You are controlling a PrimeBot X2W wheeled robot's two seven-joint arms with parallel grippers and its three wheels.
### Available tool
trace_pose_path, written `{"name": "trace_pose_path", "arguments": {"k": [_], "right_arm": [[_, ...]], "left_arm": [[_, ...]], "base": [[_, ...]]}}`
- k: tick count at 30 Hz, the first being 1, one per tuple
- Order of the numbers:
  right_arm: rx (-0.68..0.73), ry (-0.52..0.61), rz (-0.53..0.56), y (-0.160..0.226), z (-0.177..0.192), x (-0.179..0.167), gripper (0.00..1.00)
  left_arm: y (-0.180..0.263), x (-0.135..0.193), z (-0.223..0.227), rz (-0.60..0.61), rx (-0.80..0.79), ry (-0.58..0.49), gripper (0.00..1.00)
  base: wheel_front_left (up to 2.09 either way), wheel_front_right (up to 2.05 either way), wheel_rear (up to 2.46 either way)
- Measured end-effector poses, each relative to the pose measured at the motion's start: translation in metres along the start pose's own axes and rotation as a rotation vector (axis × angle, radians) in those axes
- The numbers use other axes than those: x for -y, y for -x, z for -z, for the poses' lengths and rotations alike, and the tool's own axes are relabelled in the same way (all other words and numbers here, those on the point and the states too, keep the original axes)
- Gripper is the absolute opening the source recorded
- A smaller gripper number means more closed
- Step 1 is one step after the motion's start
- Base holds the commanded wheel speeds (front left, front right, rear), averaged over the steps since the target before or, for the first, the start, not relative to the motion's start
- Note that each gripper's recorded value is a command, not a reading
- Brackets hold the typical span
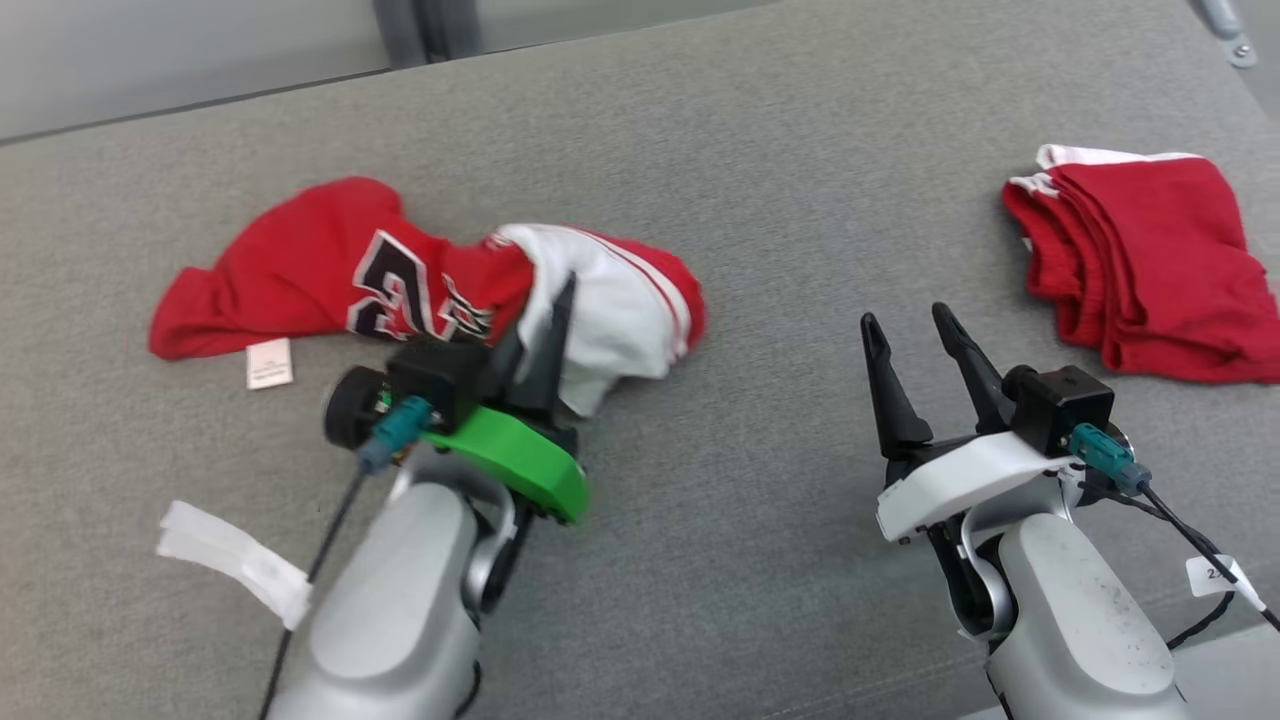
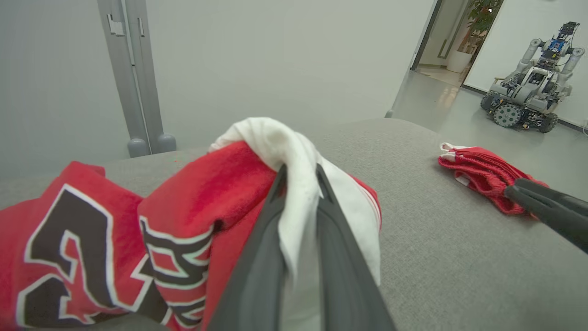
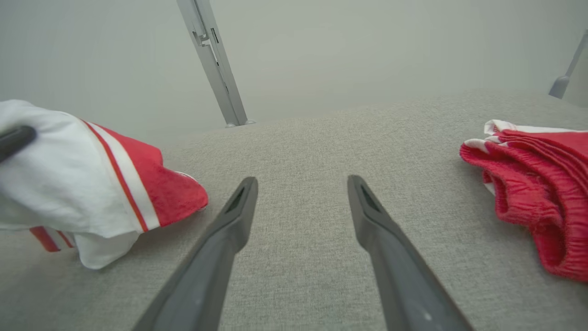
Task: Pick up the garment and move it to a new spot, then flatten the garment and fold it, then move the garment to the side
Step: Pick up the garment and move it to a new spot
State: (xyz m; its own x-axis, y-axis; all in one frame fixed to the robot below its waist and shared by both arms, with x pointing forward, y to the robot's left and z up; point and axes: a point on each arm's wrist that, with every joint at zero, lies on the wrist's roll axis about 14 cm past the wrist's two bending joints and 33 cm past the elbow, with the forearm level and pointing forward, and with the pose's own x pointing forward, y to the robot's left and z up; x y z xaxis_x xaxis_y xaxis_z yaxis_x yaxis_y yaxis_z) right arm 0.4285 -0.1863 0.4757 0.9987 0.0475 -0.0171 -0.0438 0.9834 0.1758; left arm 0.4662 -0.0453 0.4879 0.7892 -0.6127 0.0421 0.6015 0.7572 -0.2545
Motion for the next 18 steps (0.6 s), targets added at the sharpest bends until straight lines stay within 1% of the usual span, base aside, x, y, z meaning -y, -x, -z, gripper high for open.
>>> {"name": "trace_pose_path", "arguments": {"k": [2,4,5,6,7,11,16,18], "right_arm": [[0.005,0.002,0.016,0.005,-0.003,0.005,1.00],[0.012,0.003,0.026,0.007,-0.006,0.009,1.00],[0.015,0.001,0.029,0.008,-0.007,0.009,1.00],[0.016,-0.002,0.032,0.009,-0.007,0.010,1.00],[0.018,-0.005,0.032,0.010,-0.007,0.010,1.00],[0.021,-0.009,0.016,0.008,-0.008,0.004,1.00],[0.032,-0.017,-0.021,0.006,-0.011,-0.009,1.00],[0.035,-0.020,-0.039,0.007,-0.012,-0.016,1.00]], "left_arm": [[0.000,0.020,0.006,0.042,-0.016,0.013,0.00],[0.000,0.031,0.011,0.057,-0.028,0.012,0.00],[0.001,0.032,0.013,0.054,-0.034,0.016,0.19],[0.003,0.032,0.014,0.043,-0.038,0.023,0.61],[0.005,0.029,0.016,0.025,-0.041,0.021,1.00],[0.014,0.010,0.013,-0.053,-0.031,0.002,1.00],[0.042,-0.030,0.007,-0.209,-0.008,-0.004,1.00],[0.056,-0.045,0.004,-0.267,-0.001,-0.027,1.00]], "base": [[0.00,0.00,0.00],[0.00,0.00,0.00],[0.00,0.00,0.00],[0.00,0.00,0.00],[0.00,0.00,0.00],[0.00,0.00,0.00],[0.00,0.00,0.00],[0.00,0.00,0.00]]}}
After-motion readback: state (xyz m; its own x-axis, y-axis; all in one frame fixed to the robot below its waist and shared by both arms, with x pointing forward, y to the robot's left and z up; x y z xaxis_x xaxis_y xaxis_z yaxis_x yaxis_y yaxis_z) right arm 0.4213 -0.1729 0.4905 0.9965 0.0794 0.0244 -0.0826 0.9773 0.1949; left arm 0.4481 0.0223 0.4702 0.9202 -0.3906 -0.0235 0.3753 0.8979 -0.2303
